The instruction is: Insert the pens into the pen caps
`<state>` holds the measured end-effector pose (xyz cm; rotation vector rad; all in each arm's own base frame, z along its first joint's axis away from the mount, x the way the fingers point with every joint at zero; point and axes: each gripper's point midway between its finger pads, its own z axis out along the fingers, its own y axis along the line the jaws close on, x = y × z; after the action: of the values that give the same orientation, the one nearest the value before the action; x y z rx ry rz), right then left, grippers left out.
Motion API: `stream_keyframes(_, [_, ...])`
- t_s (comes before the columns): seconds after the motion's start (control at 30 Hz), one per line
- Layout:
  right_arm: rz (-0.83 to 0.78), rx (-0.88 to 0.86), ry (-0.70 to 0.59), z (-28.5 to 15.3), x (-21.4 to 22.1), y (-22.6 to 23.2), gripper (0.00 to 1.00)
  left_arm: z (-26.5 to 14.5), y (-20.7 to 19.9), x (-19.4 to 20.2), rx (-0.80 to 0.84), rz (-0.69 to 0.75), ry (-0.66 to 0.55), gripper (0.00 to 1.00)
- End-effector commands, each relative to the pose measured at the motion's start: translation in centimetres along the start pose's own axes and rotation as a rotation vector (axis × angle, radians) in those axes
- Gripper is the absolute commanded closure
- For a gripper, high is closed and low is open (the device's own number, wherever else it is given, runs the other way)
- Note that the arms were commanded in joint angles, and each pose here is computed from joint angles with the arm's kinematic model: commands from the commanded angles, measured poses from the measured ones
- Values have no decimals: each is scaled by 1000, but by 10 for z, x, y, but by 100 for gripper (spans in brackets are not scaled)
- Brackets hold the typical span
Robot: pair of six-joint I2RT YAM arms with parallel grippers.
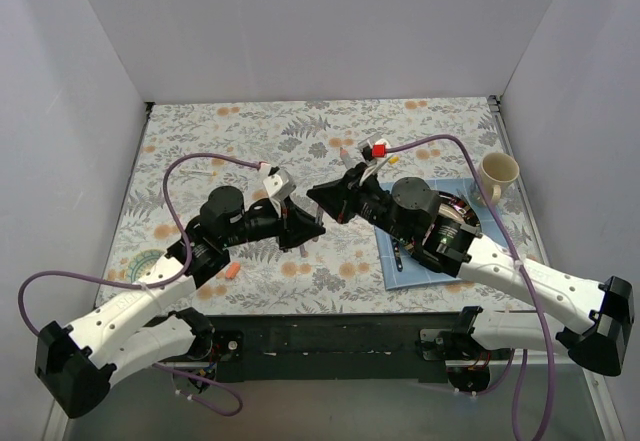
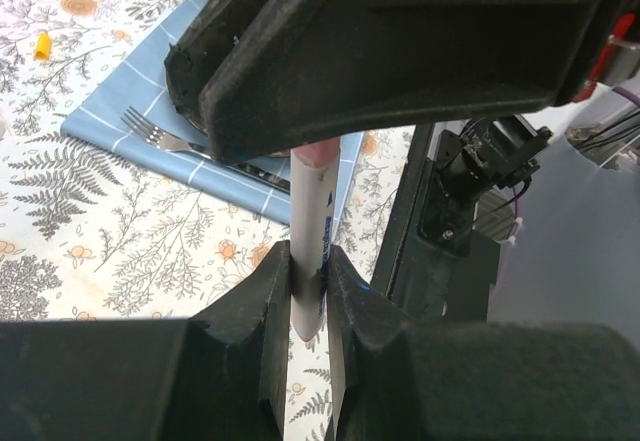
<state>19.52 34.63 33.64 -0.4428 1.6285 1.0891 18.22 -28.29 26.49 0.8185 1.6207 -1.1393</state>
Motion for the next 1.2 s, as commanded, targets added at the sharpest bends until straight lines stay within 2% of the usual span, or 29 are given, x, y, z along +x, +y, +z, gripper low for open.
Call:
stream_keyframes(0.0, [59,-69,187,-5,52,16,99,2,21,-60,-132,97,-157,100])
stream_keyframes(0.2, [43,-164,228,-17,75,23,99,1,14,-73,-77,114,-186,100])
stream_keyframes(0.37, [-46,-176,226,-28,78,17,99,-1,5,-72,-1,112,-181,100])
stream_keyframes(0.5, [-70,-159,277,-30,89,11,99,-1,2,-76,22,110,-202,100])
stream_keyframes(0.63, [-49,-167,368,-31,107,12,99,1,9,-81,-12,115,-209,100])
stream_keyframes(0.73, [-13,-82,414,-34,120,-3,99,1,16,-86,-48,117,-224,100])
stream_keyframes(1.17, [11,-3,483,-40,147,-20,99,-3,40,-96,-105,104,-248,100])
